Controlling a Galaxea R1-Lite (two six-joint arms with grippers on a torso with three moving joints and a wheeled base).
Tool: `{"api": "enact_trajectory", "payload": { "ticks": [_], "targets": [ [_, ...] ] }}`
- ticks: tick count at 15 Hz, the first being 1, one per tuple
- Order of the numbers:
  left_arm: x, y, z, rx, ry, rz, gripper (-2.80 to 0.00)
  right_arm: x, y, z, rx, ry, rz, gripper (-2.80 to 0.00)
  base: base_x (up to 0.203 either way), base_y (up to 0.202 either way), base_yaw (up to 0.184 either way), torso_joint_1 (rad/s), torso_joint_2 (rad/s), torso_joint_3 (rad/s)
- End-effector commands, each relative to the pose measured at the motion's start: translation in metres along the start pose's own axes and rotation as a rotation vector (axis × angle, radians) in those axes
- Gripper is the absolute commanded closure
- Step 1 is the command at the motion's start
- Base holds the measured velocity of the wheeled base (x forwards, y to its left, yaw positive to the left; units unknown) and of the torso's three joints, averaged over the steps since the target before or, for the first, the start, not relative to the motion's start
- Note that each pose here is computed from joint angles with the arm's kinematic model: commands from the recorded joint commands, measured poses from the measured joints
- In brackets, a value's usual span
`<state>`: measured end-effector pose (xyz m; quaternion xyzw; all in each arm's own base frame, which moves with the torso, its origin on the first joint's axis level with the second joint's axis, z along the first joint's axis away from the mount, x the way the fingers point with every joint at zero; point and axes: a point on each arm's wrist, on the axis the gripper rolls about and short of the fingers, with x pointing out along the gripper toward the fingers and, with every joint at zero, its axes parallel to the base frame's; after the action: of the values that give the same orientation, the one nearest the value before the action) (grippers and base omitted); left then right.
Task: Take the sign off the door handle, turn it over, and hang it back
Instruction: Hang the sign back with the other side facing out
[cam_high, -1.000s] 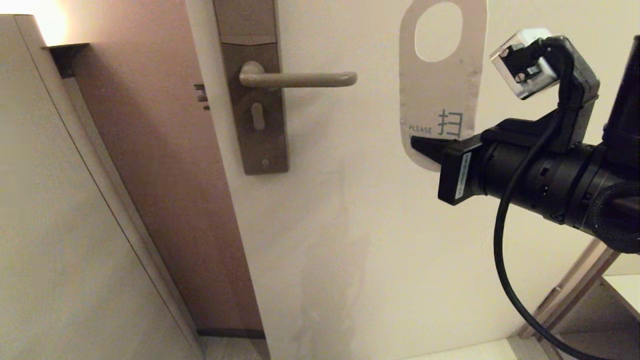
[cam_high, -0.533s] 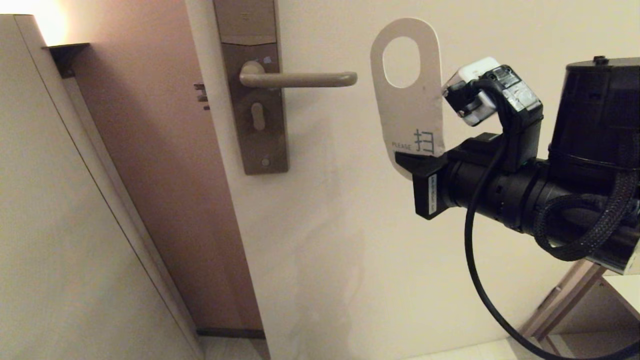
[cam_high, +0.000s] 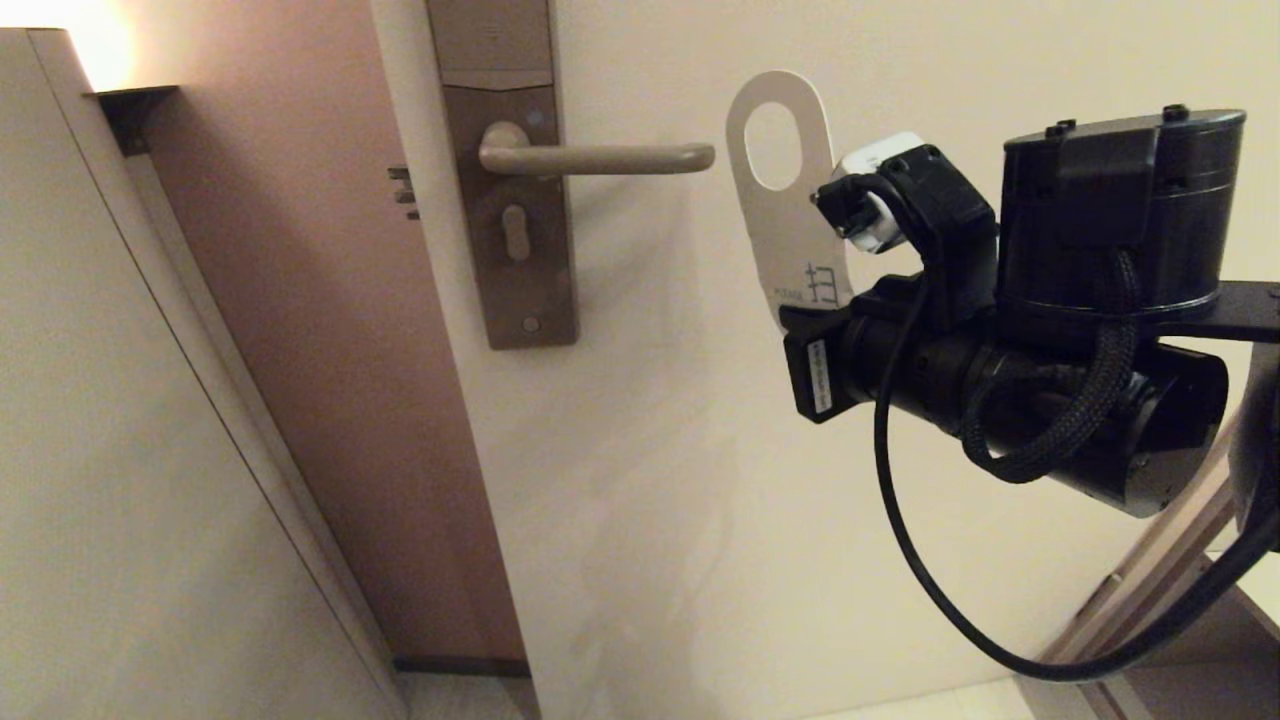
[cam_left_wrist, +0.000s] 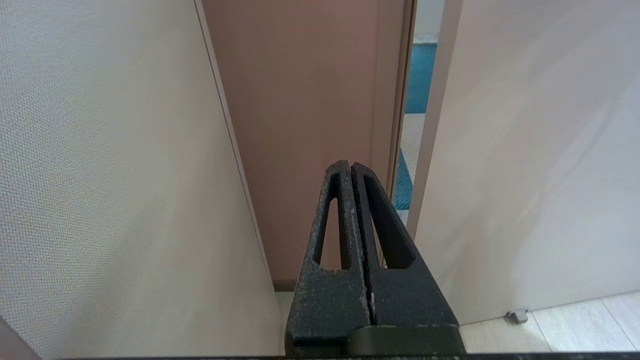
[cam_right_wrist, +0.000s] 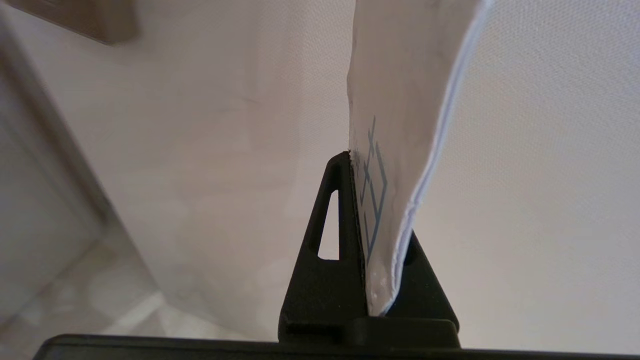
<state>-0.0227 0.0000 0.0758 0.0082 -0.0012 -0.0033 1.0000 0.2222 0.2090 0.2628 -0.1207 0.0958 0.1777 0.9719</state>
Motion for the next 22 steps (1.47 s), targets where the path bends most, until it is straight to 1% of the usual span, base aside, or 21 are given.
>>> {"api": "enact_trajectory", "payload": {
  "ticks": [1, 5, 8, 11, 16, 22],
  "targets": [
    [0.000, 0.000, 0.000, 0.000, 0.001, 0.000, 0.00, 0.006, 0.002, 0.002, -0.004, 0.009, -0.022, 0.00, 0.000, 0.000, 0.000, 0.000, 0.00, 0.000],
    [0.000, 0.000, 0.000, 0.000, 0.000, 0.000, 0.00, 0.011, 0.003, 0.010, 0.002, 0.006, -0.091, 0.00, 0.000, 0.000, 0.000, 0.000, 0.00, 0.000],
    [0.000, 0.000, 0.000, 0.000, 0.001, -0.001, 0.00, 0.015, 0.004, 0.019, 0.010, 0.003, -0.125, 0.00, 0.000, 0.000, 0.000, 0.000, 0.00, 0.000],
    [0.000, 0.000, 0.000, 0.000, 0.000, -0.001, 0.00, 0.015, 0.014, 0.020, 0.005, 0.002, -0.131, 0.00, 0.000, 0.000, 0.000, 0.000, 0.00, 0.000],
    [0.000, 0.000, 0.000, 0.000, 0.000, -0.001, 0.00, 0.013, 0.019, 0.019, 0.023, 0.003, -0.129, 0.00, 0.000, 0.000, 0.000, 0.000, 0.00, 0.000],
    [0.000, 0.000, 0.000, 0.000, 0.000, 0.000, 0.00, 0.019, 0.029, 0.014, 0.019, 0.017, -0.128, 0.00, 0.000, 0.000, 0.000, 0.000, 0.00, 0.000]
  ]
}}
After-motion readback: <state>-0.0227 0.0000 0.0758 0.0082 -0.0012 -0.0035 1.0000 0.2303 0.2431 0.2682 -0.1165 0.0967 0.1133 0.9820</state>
